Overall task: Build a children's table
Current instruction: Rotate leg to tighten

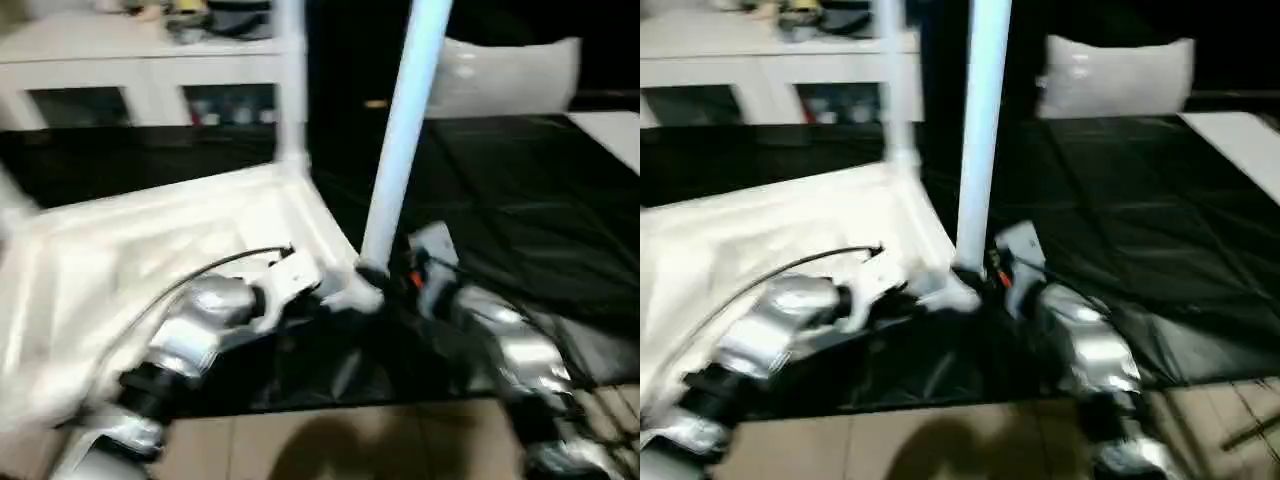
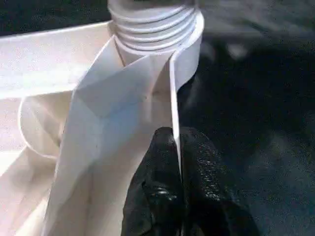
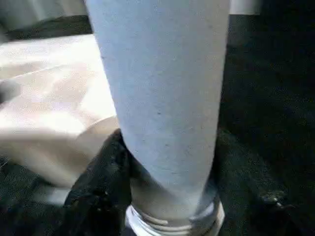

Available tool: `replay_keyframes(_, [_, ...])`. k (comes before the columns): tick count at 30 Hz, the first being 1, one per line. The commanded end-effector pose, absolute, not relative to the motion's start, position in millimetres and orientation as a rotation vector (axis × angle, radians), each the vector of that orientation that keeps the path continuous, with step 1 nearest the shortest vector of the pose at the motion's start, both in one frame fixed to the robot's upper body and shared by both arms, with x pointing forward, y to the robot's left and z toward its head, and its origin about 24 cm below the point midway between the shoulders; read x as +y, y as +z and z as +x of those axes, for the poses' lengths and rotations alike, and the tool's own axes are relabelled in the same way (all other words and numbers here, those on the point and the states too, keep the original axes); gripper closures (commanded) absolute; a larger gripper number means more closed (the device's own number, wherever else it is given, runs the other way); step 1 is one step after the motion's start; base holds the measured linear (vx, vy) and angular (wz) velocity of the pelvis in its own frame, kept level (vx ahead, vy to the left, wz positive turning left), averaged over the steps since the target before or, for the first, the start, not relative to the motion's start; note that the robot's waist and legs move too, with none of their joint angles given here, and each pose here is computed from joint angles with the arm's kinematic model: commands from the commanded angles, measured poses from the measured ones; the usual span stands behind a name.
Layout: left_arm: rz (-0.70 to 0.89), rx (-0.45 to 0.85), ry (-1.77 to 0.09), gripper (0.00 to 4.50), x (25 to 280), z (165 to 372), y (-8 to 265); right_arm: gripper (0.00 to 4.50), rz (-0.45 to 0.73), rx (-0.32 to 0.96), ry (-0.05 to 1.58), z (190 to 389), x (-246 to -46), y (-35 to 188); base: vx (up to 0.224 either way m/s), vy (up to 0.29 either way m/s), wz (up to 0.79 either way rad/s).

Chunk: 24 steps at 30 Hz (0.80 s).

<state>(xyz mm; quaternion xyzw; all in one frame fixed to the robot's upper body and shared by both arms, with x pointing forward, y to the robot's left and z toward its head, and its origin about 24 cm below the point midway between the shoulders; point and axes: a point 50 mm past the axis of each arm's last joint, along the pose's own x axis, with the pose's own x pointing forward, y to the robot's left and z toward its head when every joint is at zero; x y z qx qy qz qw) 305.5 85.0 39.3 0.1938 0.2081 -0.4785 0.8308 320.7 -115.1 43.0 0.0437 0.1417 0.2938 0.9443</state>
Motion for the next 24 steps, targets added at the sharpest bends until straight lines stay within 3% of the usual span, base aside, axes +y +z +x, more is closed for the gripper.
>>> replay_keyframes(1, [0.406, 0.275, -1.119, 4.5, 37, 302, 65, 2.46, 0.196, 0.412, 0.609, 315.2, -88.8, 20, 0.0, 0.0, 0.0])
replay_keyframes(2, [0.407, 0.268, -1.108, 4.5, 33, 302, 66, 2.46, 0.202, 0.406, 0.6, 316.6, -87.2, 21, 0.0, 0.0, 0.0])
replay_keyframes(3, [0.408, 0.265, -1.106, 4.5, 32, 302, 66, 1.9, 0.203, 0.402, 0.599, 317.1, -86.7, 21, 0.0, 0.0, 0.0])
replay_keyframes(4, [0.411, 0.268, -1.101, 4.5, 32, 302, 65, 1.76, 0.215, 0.393, 0.578, 318.9, -88.1, 23, 0.0, 0.0, 0.0])
replay_keyframes(12, [0.464, 0.324, -1.01, 4.5, 59, 308, 58, 1.21, 0.187, 0.337, 0.567, 318.0, -106.0, 24, 0.0, 0.0, 0.0])
replay_keyframes(19, [0.553, 0.332, -1.061, 4.5, 88, 311, 53, 0.53, 0.098, 0.251, 0.799, 296.8, -139.4, 36, 0.0, 0.0, 0.0])
replay_keyframes(24, [0.596, 0.344, -1.151, 4.5, 98, 307, 51, 0.21, 0.001, 0.229, 0.865, 294.7, -163.2, 48, 0.0, 0.0, 0.0])
